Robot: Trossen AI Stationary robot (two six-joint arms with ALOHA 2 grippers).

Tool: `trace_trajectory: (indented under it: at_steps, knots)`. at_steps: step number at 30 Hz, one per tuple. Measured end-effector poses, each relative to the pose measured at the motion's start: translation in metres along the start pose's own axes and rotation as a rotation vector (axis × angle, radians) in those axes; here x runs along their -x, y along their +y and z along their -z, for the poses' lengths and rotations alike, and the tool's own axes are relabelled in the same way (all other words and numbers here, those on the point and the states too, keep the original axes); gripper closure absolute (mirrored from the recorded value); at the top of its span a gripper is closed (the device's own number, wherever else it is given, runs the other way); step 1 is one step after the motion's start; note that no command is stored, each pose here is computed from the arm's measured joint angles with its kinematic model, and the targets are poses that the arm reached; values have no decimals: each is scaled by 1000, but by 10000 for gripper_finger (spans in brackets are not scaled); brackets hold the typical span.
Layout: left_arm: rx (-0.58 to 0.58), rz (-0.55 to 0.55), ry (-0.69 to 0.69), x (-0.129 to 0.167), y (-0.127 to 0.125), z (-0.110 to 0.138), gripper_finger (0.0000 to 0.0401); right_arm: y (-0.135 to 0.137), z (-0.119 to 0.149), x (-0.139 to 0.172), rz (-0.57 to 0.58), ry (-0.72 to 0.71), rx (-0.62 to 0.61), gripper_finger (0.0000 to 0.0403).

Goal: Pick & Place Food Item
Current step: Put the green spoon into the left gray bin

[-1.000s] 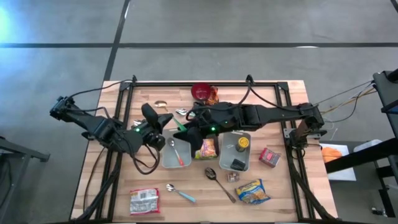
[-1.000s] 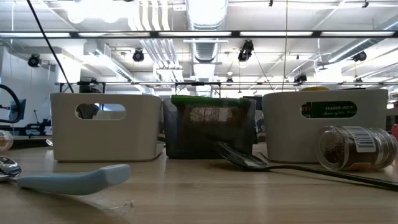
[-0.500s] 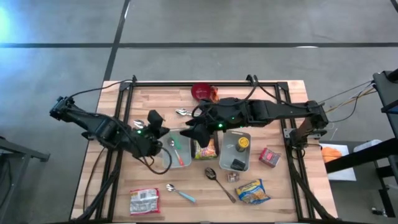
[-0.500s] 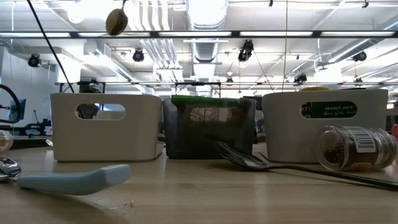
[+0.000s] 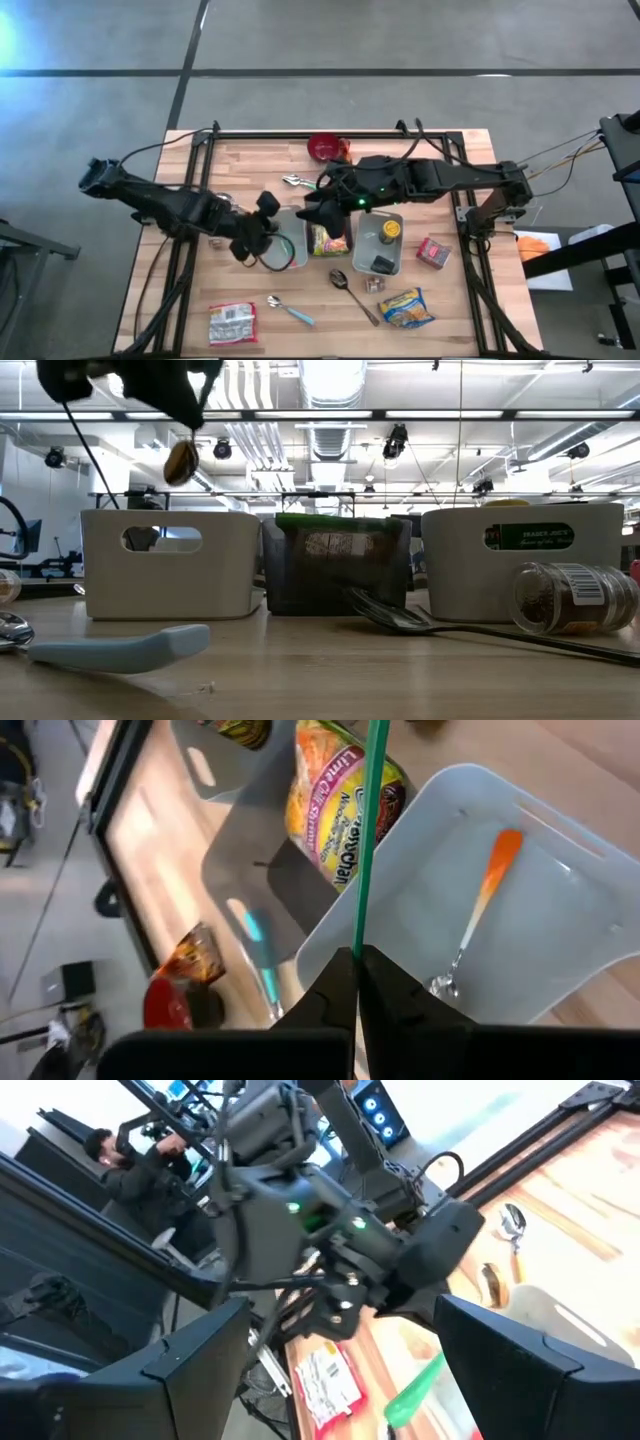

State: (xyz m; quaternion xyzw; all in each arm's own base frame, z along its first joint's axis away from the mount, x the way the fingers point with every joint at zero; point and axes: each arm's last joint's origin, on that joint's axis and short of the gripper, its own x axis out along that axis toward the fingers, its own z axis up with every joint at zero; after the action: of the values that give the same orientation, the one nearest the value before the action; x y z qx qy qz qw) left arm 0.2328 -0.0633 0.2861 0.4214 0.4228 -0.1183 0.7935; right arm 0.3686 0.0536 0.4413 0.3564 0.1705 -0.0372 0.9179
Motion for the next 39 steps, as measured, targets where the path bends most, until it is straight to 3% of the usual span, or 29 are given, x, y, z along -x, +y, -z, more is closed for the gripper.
trace_trajectory:
  at_steps: [5, 15, 39]
  knots:
    - [-12, 83, -41, -14, -4, 8, 401, 1, 0, 15, 33, 9, -13, 90]
    - [-70, 125, -24, -47, -14, 11, 401, 8, -8, 50, 73, -78, 20, 90]
    - [-161, 355, 152, -128, -32, 21, 401, 13, 13, 54, 140, 3, 42, 90]
